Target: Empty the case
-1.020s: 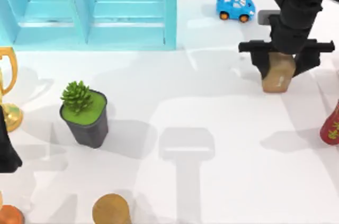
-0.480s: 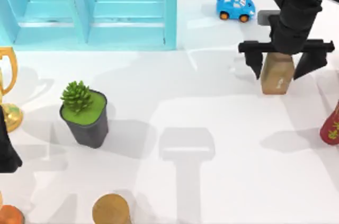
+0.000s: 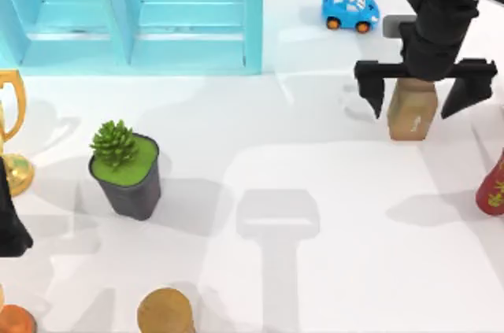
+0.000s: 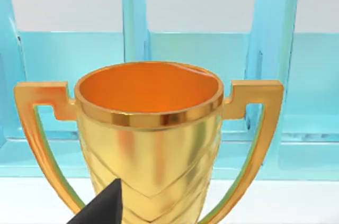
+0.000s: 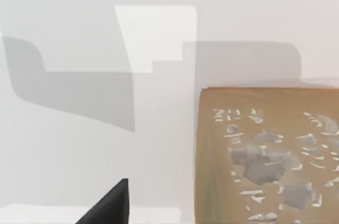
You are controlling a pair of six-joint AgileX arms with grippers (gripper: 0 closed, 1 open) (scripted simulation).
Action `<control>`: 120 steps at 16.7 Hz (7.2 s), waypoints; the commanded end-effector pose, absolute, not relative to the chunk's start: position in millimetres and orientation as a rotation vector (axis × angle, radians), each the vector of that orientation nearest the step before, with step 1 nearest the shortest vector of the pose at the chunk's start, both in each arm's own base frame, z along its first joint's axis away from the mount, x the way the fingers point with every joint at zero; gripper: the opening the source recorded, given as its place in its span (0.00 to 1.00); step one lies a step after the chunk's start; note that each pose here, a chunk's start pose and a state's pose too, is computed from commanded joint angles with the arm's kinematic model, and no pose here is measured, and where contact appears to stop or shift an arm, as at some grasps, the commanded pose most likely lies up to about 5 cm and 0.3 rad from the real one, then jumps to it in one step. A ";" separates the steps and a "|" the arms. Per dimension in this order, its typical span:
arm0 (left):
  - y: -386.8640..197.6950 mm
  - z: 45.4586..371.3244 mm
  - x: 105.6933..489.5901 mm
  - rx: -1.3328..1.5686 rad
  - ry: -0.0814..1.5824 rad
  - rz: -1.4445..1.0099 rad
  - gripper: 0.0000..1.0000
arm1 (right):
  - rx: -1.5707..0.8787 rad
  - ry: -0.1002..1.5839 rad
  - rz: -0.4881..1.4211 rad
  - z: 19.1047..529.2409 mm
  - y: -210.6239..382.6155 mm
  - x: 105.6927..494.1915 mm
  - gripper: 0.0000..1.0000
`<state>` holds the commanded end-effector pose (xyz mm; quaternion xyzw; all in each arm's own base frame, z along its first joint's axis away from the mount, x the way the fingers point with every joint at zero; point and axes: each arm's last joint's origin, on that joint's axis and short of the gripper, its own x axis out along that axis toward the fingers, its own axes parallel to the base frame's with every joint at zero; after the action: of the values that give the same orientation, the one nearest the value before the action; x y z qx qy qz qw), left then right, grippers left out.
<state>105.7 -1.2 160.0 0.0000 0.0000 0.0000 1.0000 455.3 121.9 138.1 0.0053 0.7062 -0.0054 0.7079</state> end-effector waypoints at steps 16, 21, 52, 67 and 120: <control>-1.2 160.0 105.7 0.000 0.000 0.000 1.00 | 0.011 1.568 -0.011 217.9 121.5 455.3 1.00; -1.2 160.0 105.7 0.000 0.000 0.000 1.00 | 0.012 1.579 -0.011 229.0 44.8 451.3 1.00; -1.2 160.0 105.7 0.000 0.000 0.000 1.00 | 0.026 1.568 -0.017 159.3 -153.6 356.0 1.00; -1.2 160.0 105.7 0.000 0.000 0.000 1.00 | 0.026 1.568 -0.017 159.3 -153.6 356.0 0.02; -1.2 160.0 105.7 0.000 0.000 0.000 1.00 | -0.012 1.577 -0.049 209.6 159.7 268.8 0.00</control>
<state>105.7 -1.2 160.0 0.0000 0.0000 0.0000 1.0000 268.8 159.7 209.6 -0.0054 0.7093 -0.0221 0.7045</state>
